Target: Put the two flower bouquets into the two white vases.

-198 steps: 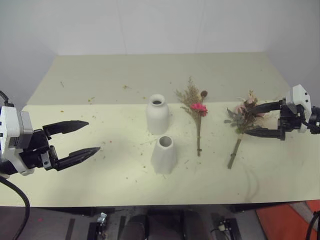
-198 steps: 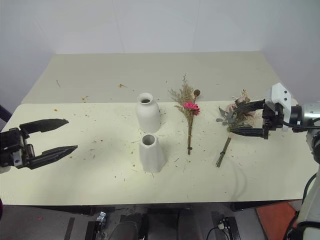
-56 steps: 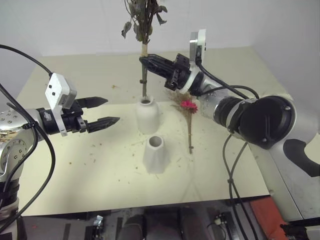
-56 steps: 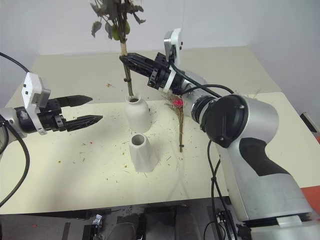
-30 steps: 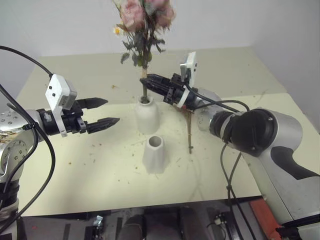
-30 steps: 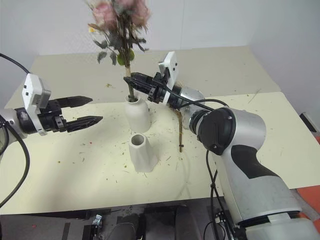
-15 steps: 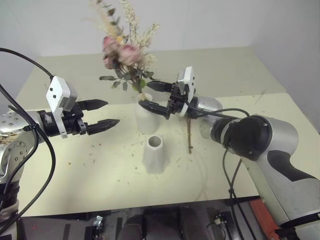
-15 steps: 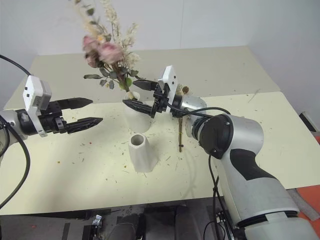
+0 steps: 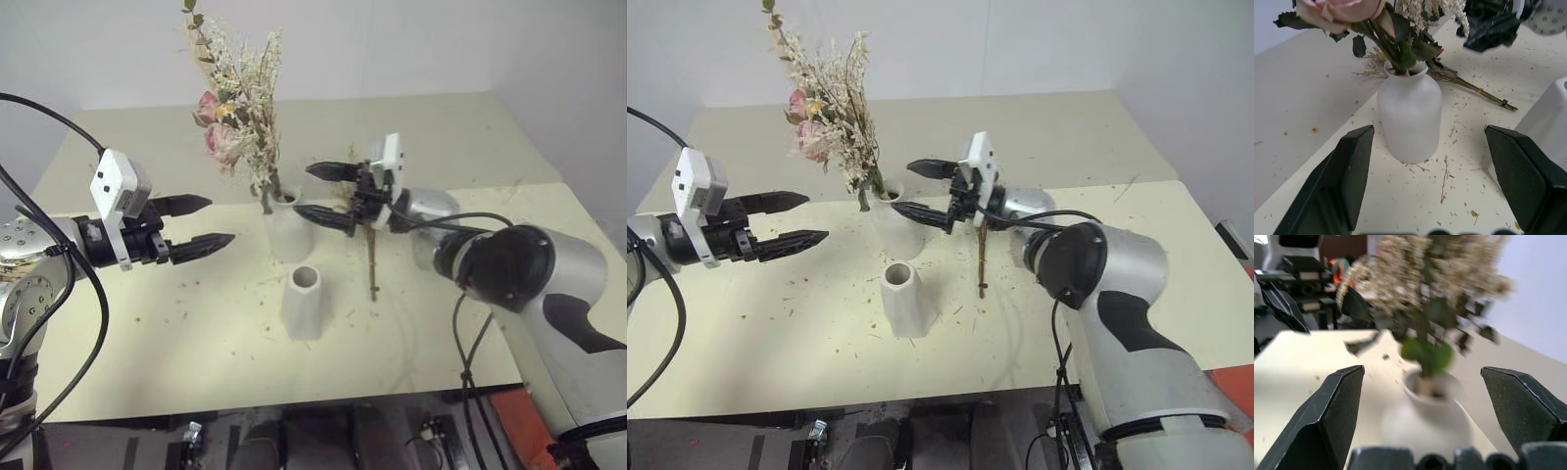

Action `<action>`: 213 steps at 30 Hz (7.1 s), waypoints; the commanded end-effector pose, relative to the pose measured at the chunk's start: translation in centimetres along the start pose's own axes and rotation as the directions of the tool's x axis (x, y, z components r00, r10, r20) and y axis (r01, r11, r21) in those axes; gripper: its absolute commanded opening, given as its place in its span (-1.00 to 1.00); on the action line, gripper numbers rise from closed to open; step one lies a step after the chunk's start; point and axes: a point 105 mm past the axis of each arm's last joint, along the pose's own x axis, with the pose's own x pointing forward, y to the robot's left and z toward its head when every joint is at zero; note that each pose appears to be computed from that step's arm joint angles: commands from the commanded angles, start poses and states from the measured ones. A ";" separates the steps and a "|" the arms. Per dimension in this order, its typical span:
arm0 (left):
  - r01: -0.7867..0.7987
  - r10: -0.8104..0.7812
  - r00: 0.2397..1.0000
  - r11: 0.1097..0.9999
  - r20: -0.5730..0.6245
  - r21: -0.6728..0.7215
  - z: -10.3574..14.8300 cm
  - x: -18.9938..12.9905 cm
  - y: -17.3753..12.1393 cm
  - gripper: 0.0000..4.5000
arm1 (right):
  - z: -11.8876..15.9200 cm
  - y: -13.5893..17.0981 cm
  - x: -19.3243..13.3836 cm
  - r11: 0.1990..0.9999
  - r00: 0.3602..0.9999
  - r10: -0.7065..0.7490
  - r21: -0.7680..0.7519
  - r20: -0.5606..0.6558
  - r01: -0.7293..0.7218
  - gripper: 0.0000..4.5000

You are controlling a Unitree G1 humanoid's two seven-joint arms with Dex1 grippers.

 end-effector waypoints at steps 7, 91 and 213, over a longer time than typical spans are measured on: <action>0.016 -0.019 0.999 0.998 0.047 0.058 1.3 -0.1 -0.5 0.73 | 0.3 -2.3 -4.6 0.986 0.983 -0.164 -0.050 -0.080 0.160 0.99; 0.459 -0.469 0.881 0.879 0.058 0.130 4.3 -1.0 -3.8 0.73 | -7.8 -3.2 -7.0 0.589 0.270 -0.342 0.019 -0.900 0.808 -0.98; 0.432 -0.433 0.897 0.901 0.086 0.023 2.1 -3.4 -7.1 0.73 | 2.8 8.7 -8.3 0.973 0.980 0.153 0.190 -0.125 -0.128 0.99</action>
